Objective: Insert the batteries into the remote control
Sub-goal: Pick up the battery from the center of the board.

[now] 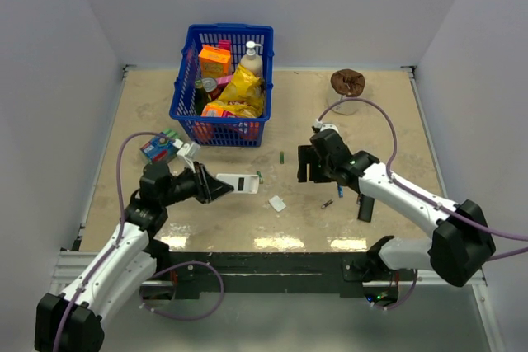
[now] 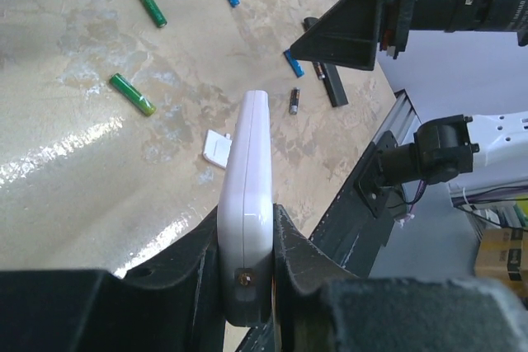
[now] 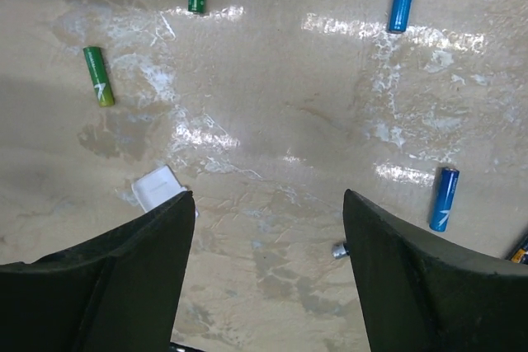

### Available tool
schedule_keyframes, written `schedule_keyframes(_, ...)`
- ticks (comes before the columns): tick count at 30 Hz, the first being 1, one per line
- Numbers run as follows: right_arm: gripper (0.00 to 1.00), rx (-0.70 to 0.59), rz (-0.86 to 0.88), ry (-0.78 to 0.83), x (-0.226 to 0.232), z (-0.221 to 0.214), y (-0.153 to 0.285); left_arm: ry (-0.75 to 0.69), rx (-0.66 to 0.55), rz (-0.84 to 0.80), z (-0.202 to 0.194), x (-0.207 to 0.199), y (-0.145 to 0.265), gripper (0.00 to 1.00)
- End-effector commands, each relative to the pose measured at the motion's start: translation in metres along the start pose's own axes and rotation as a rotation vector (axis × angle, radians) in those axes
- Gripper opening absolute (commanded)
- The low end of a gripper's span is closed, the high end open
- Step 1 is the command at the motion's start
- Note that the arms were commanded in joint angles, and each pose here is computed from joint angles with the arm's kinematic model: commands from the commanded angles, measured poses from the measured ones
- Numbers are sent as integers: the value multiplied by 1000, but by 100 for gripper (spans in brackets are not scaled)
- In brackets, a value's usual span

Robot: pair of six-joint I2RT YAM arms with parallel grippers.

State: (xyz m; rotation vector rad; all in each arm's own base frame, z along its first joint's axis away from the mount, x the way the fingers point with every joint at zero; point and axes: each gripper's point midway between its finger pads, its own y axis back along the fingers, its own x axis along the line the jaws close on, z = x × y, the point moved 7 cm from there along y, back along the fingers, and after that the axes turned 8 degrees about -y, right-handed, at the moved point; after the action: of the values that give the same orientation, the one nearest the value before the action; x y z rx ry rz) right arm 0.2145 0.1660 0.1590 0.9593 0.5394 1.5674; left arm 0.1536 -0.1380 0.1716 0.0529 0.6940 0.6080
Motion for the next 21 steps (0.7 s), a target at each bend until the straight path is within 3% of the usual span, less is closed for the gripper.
schedule_keyframes(1,73,25,49,1,14,6,-5,-72,-75,-6,12,-4,1,0)
schedule_keyframes(8,64,16,122,27,36,12,-23,-71,-174,147,16,8,7,0)
schedule_keyframes(14,56,22,187,28,68,25,-45,-95,-235,164,20,6,13,0)
schedule_keyframes(21,45,18,249,96,116,4,-59,-121,-291,192,30,-1,23,0)
